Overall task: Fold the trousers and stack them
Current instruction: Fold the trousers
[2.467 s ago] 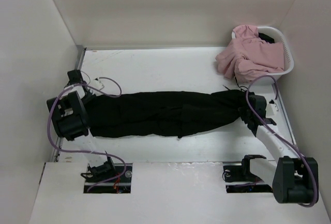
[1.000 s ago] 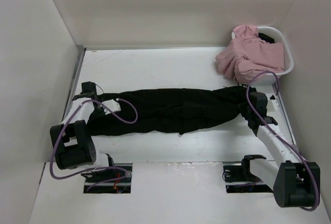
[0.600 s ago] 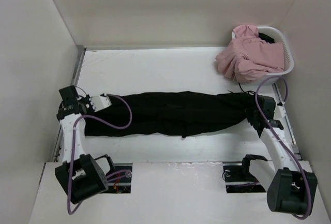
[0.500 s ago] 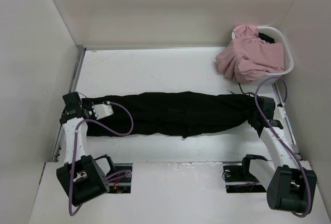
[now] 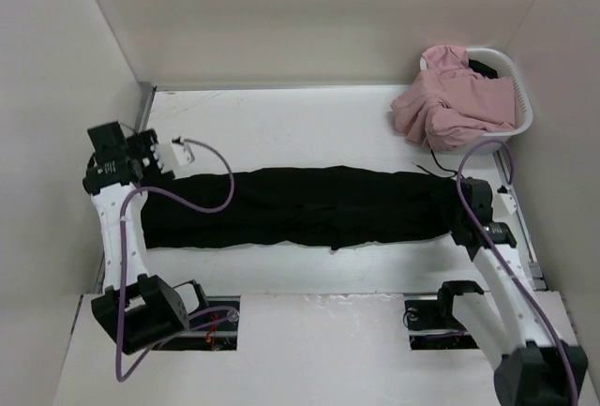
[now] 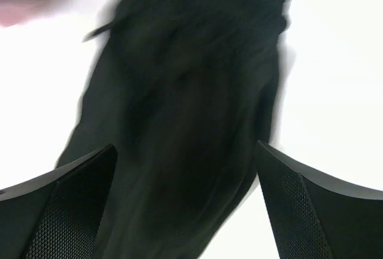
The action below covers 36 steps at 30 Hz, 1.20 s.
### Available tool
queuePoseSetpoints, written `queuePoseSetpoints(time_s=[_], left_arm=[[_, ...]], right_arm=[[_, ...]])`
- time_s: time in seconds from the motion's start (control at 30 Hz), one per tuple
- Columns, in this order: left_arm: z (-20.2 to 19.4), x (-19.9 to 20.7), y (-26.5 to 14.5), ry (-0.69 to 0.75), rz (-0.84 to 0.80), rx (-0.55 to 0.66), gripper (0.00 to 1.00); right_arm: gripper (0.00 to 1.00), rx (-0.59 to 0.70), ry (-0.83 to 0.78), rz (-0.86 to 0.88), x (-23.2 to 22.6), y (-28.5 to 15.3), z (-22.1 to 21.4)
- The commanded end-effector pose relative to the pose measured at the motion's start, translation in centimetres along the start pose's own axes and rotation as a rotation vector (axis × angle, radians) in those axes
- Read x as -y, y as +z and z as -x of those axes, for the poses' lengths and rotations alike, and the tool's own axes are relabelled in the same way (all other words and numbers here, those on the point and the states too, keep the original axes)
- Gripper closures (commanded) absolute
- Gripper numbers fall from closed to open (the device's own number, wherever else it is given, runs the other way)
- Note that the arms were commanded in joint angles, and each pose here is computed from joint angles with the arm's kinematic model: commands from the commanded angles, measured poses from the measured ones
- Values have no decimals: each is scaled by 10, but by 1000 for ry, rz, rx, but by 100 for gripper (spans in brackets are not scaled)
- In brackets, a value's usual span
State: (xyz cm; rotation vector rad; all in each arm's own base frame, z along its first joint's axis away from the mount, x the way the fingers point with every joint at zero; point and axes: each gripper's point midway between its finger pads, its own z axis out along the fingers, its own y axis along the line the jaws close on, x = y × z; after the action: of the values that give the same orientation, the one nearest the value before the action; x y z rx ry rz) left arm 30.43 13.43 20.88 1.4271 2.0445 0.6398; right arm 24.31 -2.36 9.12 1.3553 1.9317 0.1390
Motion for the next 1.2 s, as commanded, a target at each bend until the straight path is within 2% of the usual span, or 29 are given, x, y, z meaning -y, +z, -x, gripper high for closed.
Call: queuePoseSetpoints(time_s=[0.0, 0.13, 0.27, 0.4, 0.5, 0.6, 0.73, 0.87, 1.0, 1.17], left_arm=[[80, -15, -20, -83, -19, 265, 34], [196, 22, -3, -57, -143, 470, 34], [325, 62, 19, -171, -251, 649, 34], [421, 112, 41, -233, -396, 683, 38], [456, 165, 59, -154, -482, 638, 44], [463, 218, 44, -21, -539, 640, 46], [440, 278, 17, 171, -577, 635, 42], [405, 322, 34, 295, -589, 540, 40], [408, 315, 64, 257, -512, 492, 40], [430, 268, 70, 112, -437, 505, 39]], right_arm=[[0, 104, -38, 30, -6, -49, 20], [0, 105, -85, 24, 4, -62, 8], [0, 94, -37, 32, 2, -48, 3], [0, 121, 24, 58, -7, -35, 12], [0, 142, 53, 19, 0, -23, 21], [0, 126, 75, -10, 9, -9, 23], [0, 53, 131, -35, 21, 12, 20], [0, -14, 177, -35, 20, 37, 16], [0, -42, 180, -34, 9, 52, 17], [0, -87, 157, -91, 11, 67, 7]])
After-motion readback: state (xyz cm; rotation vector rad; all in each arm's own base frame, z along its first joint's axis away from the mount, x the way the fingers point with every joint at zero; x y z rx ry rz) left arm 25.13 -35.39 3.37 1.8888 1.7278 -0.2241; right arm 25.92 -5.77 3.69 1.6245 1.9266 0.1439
